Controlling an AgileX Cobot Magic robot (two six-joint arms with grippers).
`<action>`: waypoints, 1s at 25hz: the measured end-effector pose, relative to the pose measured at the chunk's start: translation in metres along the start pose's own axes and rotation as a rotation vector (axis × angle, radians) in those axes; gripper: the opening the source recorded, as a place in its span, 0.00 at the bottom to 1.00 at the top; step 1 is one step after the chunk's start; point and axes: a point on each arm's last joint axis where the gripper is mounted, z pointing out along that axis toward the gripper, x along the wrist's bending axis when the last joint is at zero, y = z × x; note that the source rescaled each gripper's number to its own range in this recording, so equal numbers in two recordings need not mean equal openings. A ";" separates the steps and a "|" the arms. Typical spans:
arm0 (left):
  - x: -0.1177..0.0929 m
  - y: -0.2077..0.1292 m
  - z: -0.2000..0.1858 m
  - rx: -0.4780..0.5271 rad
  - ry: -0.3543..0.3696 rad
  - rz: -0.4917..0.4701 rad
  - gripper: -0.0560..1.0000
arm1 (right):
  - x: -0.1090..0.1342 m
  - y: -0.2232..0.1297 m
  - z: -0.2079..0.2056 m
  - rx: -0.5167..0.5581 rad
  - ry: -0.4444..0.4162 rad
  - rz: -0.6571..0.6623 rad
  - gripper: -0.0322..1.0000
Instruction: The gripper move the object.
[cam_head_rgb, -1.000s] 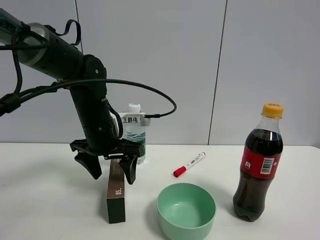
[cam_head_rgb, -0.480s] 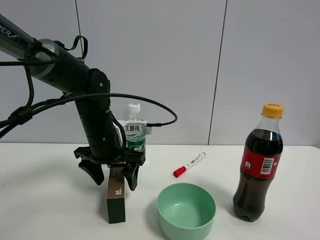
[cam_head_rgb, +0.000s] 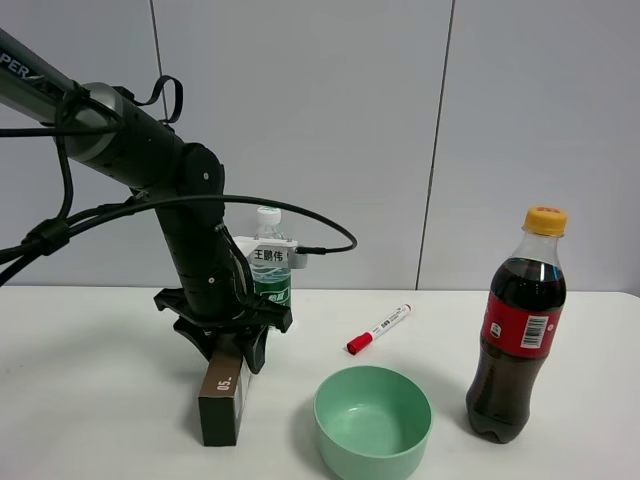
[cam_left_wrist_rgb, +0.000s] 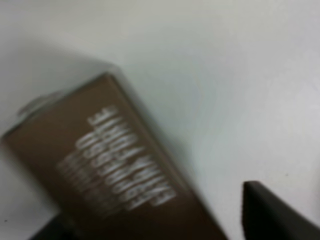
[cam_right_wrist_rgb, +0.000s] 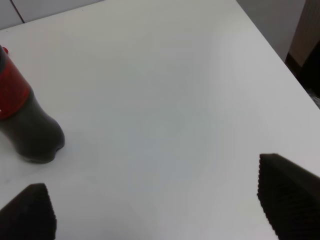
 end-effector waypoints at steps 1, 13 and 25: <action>-0.001 0.000 0.000 0.000 -0.001 0.004 0.42 | 0.000 0.000 0.000 0.000 0.000 0.000 1.00; -0.004 0.004 -0.016 0.088 0.023 0.114 0.05 | 0.000 0.000 0.000 0.000 0.000 0.000 1.00; -0.043 0.046 -0.103 0.064 -0.029 0.287 0.05 | 0.000 0.000 0.000 0.000 0.000 0.000 1.00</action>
